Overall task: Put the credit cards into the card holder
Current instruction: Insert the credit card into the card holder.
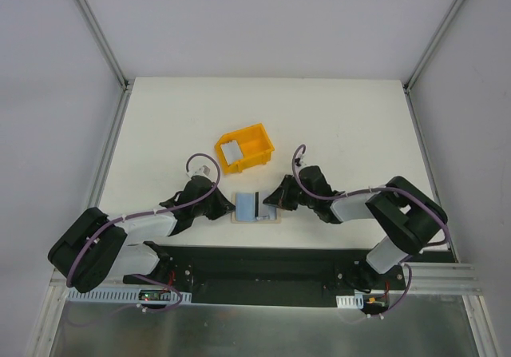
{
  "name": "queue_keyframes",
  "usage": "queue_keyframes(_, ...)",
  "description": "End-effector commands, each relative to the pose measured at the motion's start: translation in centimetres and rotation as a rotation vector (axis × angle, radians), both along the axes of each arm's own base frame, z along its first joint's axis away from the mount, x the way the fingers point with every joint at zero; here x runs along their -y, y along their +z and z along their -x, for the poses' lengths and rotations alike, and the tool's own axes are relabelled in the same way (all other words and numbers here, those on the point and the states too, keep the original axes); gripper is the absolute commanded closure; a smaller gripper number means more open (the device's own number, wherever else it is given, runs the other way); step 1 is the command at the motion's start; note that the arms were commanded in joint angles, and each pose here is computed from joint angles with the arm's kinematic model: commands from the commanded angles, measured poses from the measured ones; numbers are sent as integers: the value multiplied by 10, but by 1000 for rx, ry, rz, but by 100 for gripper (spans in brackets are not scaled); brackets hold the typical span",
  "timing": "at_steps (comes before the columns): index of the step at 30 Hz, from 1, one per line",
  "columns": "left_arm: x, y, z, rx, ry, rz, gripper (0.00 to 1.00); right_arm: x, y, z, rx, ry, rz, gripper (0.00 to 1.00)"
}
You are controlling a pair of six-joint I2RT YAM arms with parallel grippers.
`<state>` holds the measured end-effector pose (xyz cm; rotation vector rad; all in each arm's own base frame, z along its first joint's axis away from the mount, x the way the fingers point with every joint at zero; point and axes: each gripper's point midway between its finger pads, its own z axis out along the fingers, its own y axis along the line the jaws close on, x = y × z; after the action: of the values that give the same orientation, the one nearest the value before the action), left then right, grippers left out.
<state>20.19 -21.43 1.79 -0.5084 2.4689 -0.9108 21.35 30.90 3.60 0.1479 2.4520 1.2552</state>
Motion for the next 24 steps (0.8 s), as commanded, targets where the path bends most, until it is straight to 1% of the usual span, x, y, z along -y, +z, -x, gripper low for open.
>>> queue_keyframes(1, -5, -7, 0, -8, 23, -11, 100, -5, -4, 1, -8, 4, -27, 100)
queue_keyframes(11, -5, -5, -1, 0, 25, -11, 100, -2, -9, 12, -41, 8, -30, 100)
queue_keyframes(17, -6, -4, -2, 3, 27, -13, 100, -1, -11, 24, -56, 52, 9, 100)
queue_keyframes(24, -4, -3, -2, 3, 18, -10, 100, -9, -16, 24, -96, 66, 5, 100)
